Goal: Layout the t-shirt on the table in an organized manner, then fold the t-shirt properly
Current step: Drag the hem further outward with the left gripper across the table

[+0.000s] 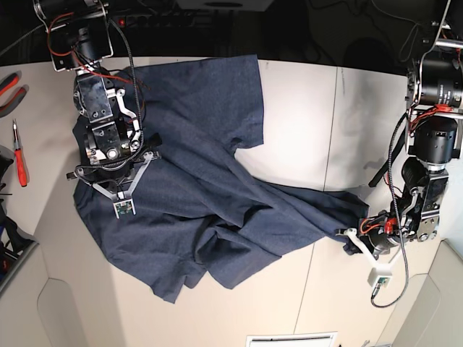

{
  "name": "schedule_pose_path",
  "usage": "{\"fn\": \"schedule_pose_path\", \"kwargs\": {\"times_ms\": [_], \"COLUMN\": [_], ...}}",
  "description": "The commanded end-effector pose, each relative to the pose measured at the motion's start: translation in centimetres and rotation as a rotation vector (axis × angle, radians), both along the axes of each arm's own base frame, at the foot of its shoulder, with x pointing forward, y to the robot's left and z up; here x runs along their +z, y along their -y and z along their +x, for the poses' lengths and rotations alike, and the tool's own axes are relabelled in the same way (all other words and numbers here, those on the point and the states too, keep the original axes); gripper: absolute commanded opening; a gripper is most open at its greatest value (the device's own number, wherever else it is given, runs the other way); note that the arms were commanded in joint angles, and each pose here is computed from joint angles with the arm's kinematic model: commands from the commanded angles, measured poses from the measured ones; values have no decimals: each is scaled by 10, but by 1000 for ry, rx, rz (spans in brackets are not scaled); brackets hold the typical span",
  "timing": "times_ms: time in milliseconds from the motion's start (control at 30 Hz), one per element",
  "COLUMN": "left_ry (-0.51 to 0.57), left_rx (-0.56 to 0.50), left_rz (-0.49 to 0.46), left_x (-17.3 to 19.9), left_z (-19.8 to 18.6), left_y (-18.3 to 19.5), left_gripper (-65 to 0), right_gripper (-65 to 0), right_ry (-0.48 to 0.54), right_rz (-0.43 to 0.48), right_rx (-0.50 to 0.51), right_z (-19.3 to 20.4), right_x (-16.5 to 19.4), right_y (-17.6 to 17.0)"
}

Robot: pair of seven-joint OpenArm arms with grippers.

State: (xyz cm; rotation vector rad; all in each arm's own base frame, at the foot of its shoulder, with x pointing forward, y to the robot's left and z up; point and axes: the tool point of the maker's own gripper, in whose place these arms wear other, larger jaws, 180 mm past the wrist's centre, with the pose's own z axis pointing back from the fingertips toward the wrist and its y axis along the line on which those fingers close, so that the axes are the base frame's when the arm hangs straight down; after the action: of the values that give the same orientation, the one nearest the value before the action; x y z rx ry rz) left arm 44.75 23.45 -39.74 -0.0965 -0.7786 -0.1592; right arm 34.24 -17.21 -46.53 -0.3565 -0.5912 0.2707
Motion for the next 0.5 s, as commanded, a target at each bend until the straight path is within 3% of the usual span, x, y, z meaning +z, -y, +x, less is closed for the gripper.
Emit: {"fn": "schedule_pose_path", "kwargs": {"times_ms": [0,233,467], "left_ry": [55,75,265], "left_rx": [-2,14,76], "left_rz": [17,27,-98], "left_x": [20,15,70], "left_z": [9,-32,-68], "left_y": [-8,-23,-39], "left_gripper": [-650,-650,-650], "right_gripper": [-650,-650,-650], "right_ry": [-13,-17,-17], "right_rz": [-9,-10,-10], "right_rx": [-17,-18,-20], "right_z": [0,-1,-1], "right_x": [1,1,1], "right_y": [5,5,6]}}
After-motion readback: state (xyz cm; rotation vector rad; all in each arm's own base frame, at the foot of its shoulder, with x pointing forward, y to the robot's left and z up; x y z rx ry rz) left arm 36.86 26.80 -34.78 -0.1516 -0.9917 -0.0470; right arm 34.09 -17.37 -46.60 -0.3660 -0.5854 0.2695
